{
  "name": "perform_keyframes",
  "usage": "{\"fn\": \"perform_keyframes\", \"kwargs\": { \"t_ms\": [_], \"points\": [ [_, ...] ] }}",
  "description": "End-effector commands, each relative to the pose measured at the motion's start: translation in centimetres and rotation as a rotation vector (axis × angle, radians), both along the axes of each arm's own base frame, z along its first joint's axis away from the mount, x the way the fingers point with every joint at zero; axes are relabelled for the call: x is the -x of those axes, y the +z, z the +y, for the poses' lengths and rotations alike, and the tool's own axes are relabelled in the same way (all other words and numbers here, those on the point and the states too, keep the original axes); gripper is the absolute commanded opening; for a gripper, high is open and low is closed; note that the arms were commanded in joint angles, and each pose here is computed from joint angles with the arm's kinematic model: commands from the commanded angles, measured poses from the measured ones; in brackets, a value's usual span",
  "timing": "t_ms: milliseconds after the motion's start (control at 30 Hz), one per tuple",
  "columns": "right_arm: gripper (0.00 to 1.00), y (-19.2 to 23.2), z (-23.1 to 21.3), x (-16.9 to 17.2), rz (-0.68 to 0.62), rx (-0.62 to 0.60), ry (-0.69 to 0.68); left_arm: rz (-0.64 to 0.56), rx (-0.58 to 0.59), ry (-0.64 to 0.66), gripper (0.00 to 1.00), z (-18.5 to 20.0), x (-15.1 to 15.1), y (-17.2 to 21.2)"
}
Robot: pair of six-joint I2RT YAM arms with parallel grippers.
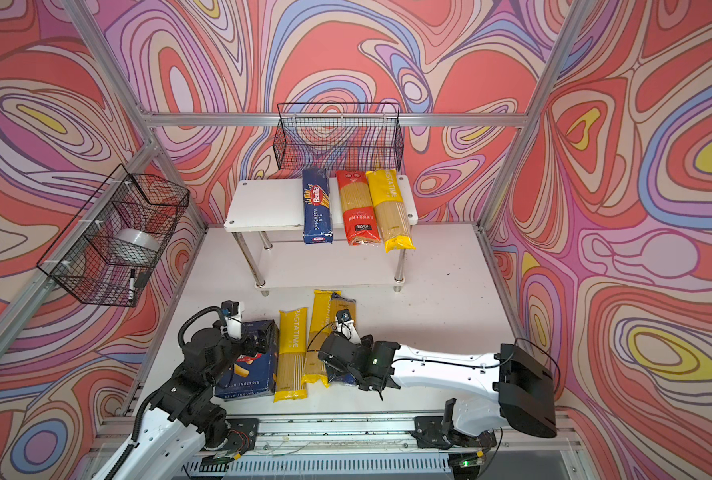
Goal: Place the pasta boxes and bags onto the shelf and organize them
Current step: 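Move the right gripper down over the yellow-and-blue ankara spaghetti bag, then close the right gripper on the ankara bag's lower end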
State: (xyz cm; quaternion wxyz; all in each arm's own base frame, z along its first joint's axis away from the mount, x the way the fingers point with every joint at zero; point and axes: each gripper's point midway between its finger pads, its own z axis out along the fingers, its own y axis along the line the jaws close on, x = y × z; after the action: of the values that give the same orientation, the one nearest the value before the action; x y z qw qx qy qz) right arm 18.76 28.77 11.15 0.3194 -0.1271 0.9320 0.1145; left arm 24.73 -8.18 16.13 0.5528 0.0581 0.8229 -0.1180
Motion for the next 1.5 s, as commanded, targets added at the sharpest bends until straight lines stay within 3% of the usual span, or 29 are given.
{"fn": "perform_keyframes", "kwargs": {
  "t_ms": [0,267,700,967,1167,1367,1467],
  "points": [
    [0.98,-0.4,0.0,-0.2,0.01,-0.025,-0.036,0.014,-0.014,0.004,1.0,0.2,0.2,-0.3],
    [0.98,-2.9,0.0,-2.1,0.09,-0.063,-0.018,0.037,-0.022,-0.003,1.0,-0.1,-0.1,-0.6],
    [0.98,-7.3,0.6,-2.8,0.199,0.072,-0.011,0.068,-0.033,0.014,1.0,0.0,-0.7,-1.0],
    [0.98,-9.5,-2.5,-2.3,0.244,0.106,-0.083,0.069,-0.032,0.002,1.0,-0.3,-0.7,-1.0],
    [0.98,-7.7,-4.6,-1.7,0.237,0.09,-0.089,0.066,-0.031,-0.004,1.0,-0.3,-0.6,-1.0],
    [0.98,-2.2,-3.0,-1.9,0.139,-0.067,0.028,0.06,-0.03,0.007,1.0,-0.1,-0.6,-0.9],
    [0.98,-1.5,-3.9,-2.2,0.122,-0.015,0.01,0.064,-0.032,0.005,1.0,-0.2,-0.6,-1.0]
  ]
}}
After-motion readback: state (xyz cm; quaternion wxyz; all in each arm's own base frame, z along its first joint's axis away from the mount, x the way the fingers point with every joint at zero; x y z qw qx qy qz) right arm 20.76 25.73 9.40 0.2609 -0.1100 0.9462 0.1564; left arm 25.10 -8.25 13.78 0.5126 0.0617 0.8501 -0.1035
